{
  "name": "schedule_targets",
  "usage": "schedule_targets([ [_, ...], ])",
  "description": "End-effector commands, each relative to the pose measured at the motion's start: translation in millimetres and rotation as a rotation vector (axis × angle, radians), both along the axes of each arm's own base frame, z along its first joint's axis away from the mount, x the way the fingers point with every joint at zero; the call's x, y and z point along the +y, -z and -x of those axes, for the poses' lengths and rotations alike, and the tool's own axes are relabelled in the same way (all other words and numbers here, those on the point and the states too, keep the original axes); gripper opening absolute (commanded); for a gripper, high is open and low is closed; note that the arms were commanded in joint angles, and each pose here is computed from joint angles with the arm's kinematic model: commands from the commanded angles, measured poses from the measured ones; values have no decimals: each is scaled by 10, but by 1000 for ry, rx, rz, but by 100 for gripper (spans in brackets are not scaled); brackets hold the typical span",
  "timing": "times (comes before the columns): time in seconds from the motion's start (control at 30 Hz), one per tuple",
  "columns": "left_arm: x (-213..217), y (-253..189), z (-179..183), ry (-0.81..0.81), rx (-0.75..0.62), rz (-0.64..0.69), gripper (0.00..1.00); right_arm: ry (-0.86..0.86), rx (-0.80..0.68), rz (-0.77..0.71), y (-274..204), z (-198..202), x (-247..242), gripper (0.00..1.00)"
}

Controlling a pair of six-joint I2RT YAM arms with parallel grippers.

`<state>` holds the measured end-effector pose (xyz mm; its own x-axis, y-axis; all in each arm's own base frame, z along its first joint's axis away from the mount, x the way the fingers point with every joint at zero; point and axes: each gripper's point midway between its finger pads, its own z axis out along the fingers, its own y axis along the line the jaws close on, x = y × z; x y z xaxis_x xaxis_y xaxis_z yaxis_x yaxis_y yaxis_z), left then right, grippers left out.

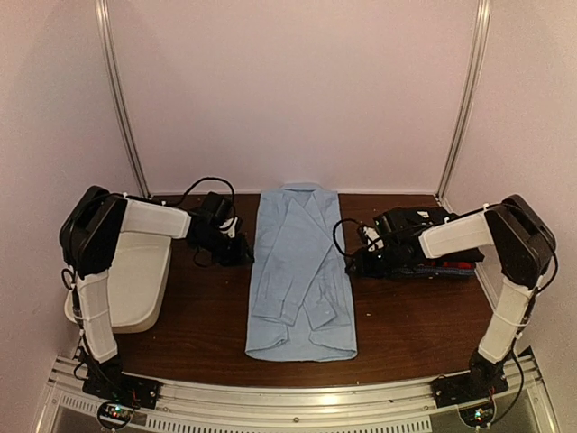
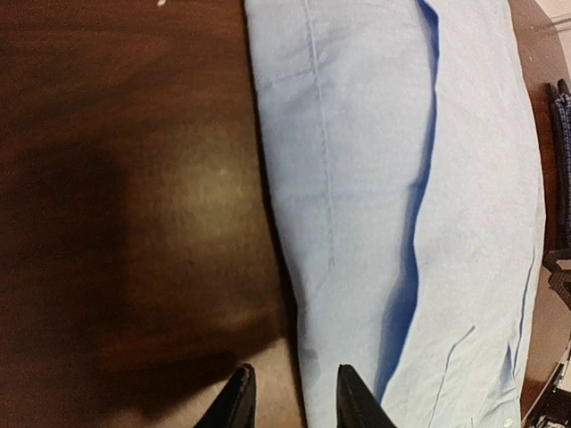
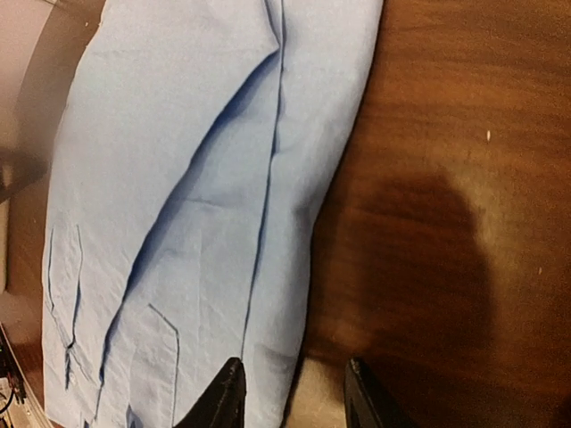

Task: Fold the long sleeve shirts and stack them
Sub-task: Move the rectangle-folded shirt to the center of the board, then pick up the rectangle-folded shirt from the center of the board.

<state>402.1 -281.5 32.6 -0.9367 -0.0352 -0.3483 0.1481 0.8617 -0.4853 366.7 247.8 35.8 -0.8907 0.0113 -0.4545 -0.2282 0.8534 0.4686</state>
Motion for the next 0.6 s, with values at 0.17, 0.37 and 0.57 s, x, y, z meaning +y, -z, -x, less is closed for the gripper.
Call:
schedule_targets([
  [0.17,194,-230,697,40,51,72,33,-73,47,-63,-80,715,67,41],
  [0.37,111,-89,1220,83,140,114,34,-99,95,-92,-50,1044,111,41],
  [0.57,35,-4,1504,94,189,131,34,-112,150,-115,16,1316,105,41],
])
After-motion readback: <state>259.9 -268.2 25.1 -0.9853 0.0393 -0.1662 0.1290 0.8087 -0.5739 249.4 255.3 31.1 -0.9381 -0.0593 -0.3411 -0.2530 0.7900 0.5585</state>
